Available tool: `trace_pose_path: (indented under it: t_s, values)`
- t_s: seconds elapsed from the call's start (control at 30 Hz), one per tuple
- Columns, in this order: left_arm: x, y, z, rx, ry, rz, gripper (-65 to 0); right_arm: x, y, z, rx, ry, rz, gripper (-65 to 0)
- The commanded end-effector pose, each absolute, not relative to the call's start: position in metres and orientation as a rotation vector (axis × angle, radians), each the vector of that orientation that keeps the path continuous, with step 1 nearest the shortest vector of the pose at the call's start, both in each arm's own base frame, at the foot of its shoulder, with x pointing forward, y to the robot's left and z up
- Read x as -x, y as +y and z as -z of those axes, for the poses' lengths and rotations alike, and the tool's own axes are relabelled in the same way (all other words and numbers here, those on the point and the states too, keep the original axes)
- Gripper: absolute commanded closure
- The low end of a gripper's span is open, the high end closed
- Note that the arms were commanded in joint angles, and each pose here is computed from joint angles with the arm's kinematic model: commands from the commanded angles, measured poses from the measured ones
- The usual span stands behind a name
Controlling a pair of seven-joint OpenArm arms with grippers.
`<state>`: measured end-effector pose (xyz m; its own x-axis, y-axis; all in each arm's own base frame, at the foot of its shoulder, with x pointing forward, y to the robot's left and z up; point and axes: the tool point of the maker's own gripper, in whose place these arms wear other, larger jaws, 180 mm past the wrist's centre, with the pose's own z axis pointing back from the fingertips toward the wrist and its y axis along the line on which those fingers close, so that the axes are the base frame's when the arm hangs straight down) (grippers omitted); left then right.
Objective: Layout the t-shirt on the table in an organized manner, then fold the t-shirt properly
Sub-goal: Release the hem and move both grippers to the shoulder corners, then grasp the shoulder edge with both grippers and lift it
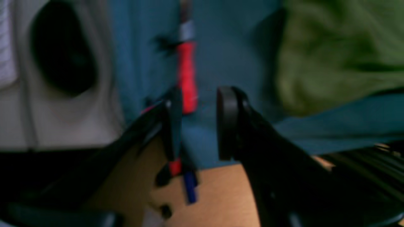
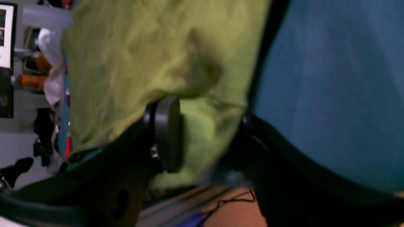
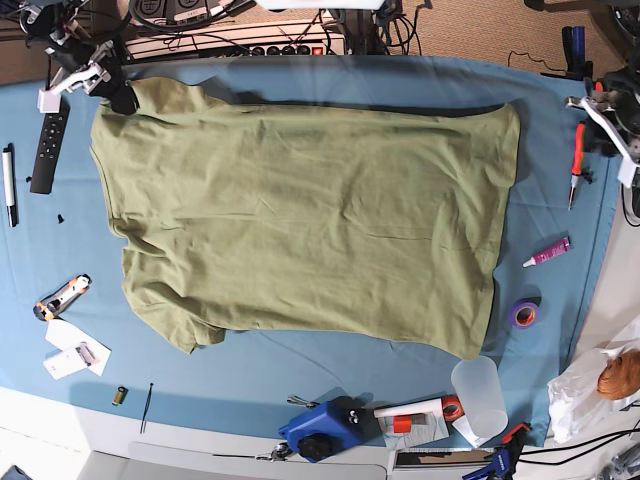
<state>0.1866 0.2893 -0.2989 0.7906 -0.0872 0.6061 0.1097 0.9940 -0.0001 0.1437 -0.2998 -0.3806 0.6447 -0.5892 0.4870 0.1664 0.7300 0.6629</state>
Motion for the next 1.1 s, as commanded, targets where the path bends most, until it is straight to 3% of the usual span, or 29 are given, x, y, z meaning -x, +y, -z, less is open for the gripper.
trace_pose_path:
  t_s: [0.0, 0.37, 0.67, 0.9, 1.07]
  values:
    - [-0.193, 0.288, 0.290, 0.043, -0.703, 0.109, -19.2, -0.147, -0.306, 0.373, -0.601, -0.776, 0.445, -25.5]
    - [-0.193, 0.256, 0.311, 0.207, -0.825, -0.052, -19.2, -0.155, -0.306, 0.370, -0.606, -0.795, 0.439, -25.5]
    - [-0.178, 0.250, 0.346, 0.398, -0.730, -0.194, -21.5, -0.155, -0.306, 0.370, -0.606, -0.796, 0.439, -25.5]
    - [-0.167, 0.227, 0.371, 0.674, -0.653, -0.328, -21.5, -0.156, -0.307, 0.369, -0.605, -0.800, 0.436, -25.5]
    - [-0.176, 0.219, 0.374, 0.724, -0.668, -0.335, -21.5, -0.160, -0.307, 0.367, -0.608, -0.809, 0.433, -25.5]
